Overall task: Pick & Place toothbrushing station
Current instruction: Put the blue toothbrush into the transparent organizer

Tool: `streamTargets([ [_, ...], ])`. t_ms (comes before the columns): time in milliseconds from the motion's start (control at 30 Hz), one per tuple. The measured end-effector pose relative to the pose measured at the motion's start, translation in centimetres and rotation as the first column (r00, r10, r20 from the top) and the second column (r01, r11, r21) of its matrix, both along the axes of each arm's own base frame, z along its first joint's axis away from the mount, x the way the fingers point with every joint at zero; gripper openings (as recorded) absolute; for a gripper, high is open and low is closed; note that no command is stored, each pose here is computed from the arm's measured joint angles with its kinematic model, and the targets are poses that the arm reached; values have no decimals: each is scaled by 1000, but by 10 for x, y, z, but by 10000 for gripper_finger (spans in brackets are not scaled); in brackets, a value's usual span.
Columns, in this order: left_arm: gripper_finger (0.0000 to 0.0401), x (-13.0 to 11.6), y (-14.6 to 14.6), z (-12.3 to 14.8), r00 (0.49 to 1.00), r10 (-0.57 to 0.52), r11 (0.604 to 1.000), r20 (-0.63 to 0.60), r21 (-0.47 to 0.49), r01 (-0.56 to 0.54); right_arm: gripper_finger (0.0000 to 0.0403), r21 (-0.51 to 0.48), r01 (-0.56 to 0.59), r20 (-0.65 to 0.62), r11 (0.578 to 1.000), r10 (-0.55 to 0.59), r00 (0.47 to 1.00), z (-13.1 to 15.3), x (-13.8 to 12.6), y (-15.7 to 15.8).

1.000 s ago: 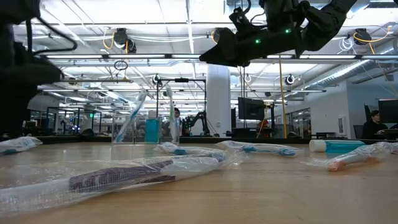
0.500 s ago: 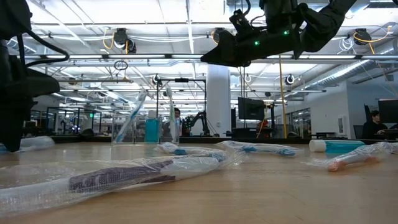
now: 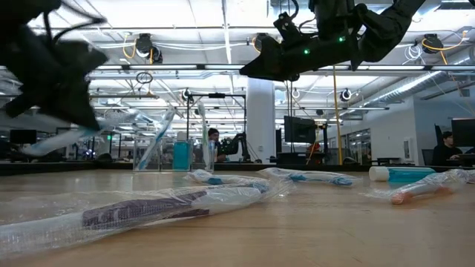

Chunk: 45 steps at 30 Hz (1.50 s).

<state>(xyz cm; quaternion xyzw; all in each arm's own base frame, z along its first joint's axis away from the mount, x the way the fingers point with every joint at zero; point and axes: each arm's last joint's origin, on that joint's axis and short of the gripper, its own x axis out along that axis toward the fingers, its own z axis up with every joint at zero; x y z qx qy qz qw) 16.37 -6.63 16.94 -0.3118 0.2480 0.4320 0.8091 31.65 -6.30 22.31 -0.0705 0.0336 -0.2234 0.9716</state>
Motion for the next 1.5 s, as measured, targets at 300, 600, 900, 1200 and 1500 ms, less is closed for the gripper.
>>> streamTargets([
  [300, 31, 12, 32, 52, 1000, -6, 939, 25, 344, -3, 187, 0, 0, 0, 1000, 0, 1000, 0, 0, 0],
  [600, 7, 30, 73, 97, 985, -167, 861, 49, 494, 122, 187, 0, 0, 0, 1000, 0, 1000, 0, 0, 0],
  [900, 13, 32, 119, 118, 966, -223, 767, 128, 635, 93, 187, 0, 0, 0, 1000, 0, 1000, 0, 0, 0],
  [1200, 20, 12, 136, 51, 939, -191, 685, 287, 724, -82, 187, 2, -4, -10, 1000, 4, 1000, -1, 0, 1],
  [1500, 15, -4, 142, -2, 965, -73, 718, 250, 685, -123, 187, 2, -10, -8, 1000, 10, 1000, -1, 1, 3],
])
